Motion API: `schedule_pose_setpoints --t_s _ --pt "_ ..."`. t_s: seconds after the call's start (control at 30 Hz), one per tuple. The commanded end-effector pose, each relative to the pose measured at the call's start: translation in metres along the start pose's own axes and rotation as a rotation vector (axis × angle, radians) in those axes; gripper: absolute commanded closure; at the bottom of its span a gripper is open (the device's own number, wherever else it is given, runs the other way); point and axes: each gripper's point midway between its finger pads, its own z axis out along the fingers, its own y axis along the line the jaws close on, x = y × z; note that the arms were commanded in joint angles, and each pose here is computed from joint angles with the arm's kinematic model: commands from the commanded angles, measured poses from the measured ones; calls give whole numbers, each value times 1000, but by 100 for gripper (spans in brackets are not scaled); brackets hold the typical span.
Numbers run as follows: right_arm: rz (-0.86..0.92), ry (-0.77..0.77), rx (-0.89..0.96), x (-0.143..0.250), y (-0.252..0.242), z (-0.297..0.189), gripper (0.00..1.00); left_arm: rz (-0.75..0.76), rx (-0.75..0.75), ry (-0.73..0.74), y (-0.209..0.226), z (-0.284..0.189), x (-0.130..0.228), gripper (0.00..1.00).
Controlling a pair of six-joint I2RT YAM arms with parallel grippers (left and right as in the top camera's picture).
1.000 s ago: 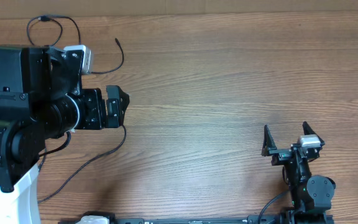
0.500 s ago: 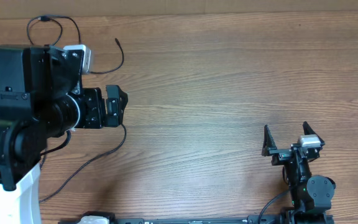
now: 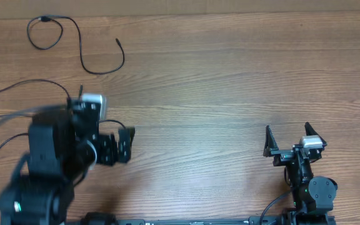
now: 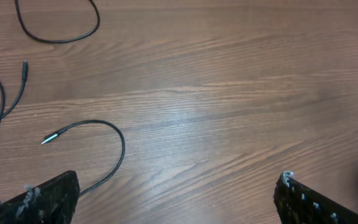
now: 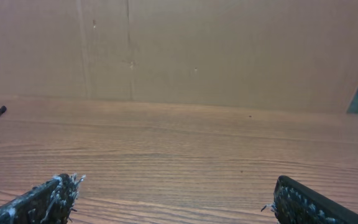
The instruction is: Untangle cables
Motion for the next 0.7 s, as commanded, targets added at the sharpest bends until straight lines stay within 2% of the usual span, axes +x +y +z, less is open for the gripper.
schedule_pose_setpoints --t_s 0.0,0.13,0.27,0.37,0.67 --pt "1 -5 17 1 -3 0 0 76 -6 -86 2 -4 18 0" --pt "1 -5 17 1 -3 0 0 189 -9 -181 3 -7 38 0" --pt "1 -5 17 1 -3 0 0 212 -23 -209 9 4 55 0" --pt "1 -5 17 1 -3 0 0 223 -26 -265 13 20 55 0" --pt "1 -5 17 1 -3 0 0 246 -36 -589 24 56 41 0"
